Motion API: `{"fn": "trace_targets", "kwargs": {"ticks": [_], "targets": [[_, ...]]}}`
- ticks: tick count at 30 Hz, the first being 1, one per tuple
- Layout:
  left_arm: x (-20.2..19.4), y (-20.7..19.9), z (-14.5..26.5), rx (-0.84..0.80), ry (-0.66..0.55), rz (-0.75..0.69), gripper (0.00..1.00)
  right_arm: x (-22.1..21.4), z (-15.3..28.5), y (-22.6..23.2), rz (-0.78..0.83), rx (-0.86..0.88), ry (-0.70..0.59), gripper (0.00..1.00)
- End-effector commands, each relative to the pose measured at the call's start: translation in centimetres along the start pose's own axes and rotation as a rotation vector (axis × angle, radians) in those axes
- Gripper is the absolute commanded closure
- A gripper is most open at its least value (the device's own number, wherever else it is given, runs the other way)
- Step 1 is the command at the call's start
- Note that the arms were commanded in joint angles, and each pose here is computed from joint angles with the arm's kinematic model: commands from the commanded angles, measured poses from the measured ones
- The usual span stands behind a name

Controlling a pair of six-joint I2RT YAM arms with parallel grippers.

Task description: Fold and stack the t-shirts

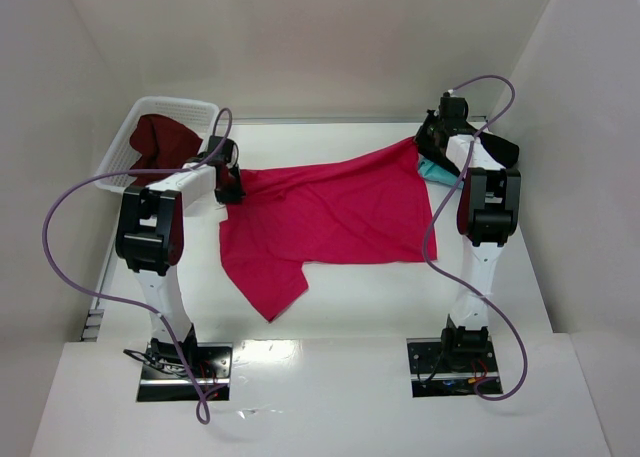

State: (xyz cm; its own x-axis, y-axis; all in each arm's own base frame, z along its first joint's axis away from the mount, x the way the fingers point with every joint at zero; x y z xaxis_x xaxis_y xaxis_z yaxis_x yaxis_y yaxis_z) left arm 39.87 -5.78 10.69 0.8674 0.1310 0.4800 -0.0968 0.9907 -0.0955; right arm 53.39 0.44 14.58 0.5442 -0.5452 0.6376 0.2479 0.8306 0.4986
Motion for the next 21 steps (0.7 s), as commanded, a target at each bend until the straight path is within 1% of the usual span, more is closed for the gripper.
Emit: {"fn": "trace_targets", "kwargs": {"ticks": [1, 3, 4, 7, 12, 13, 14, 17, 21], "targets": [[1.5, -0.8, 0.6, -0.010, -0.069, -0.002, 0.92, 0.4, -0.4, 0.6, 0.031, 0.006, -0.020, 1.00], [1.3, -0.8, 0.6, -0.008, -0.058, -0.003, 0.98, 0.4, -0.4, 0.6, 0.031, 0.006, -0.020, 1.00], [1.5, -0.8, 0.8, -0.008, -0.057, -0.003, 1.00, 0.4, -0.4, 0.6, 0.031, 0.006, -0.020, 1.00], [2.1, -1.1, 2.4, -0.038, -0.087, -0.003, 1.00, 0.4, -0.4, 0.6, 0.031, 0.006, -0.020, 1.00], [3.9, -1.9, 7.8, -0.123, -0.163, -0.027, 1.00, 1.0, 0.2, 1.0, 0.034, 0.008, -0.040, 1.00], [3.8, -2.0, 8.5, -0.132, -0.157, -0.028, 1.00, 1.3, 0.5, 1.2, 0.026, 0.013, -0.048, 1.00], [4.6, -2.1, 10.2, -0.142, -0.202, -0.038, 1.00, 1.3, 0.5, 1.2, 0.026, 0.013, -0.048, 1.00], [5.0, -2.2, 12.5, -0.186, -0.222, -0.037, 1.00, 1.8, 0.9, 1.8, 0.020, 0.030, -0.058, 1.00], [5.7, -2.1, 14.0, -0.276, -0.238, -0.033, 1.00, 2.0, 1.0, 1.9, 0.020, 0.030, -0.058, 1.00]]}}
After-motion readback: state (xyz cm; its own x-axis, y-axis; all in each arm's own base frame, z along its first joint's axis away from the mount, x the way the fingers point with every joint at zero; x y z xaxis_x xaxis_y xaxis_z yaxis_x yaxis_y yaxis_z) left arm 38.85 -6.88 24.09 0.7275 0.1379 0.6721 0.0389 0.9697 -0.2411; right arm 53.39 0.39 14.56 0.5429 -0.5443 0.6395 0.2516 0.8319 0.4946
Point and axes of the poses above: each gripper's point midway between its finger pads, its own z axis back along the fingers, its own y axis along the line the jaws close on, x = y × z, the point moved 9 cm from there along z, back along the fingers, and after that the axes turned 7 degrees about -z, right-handed, at the moved point
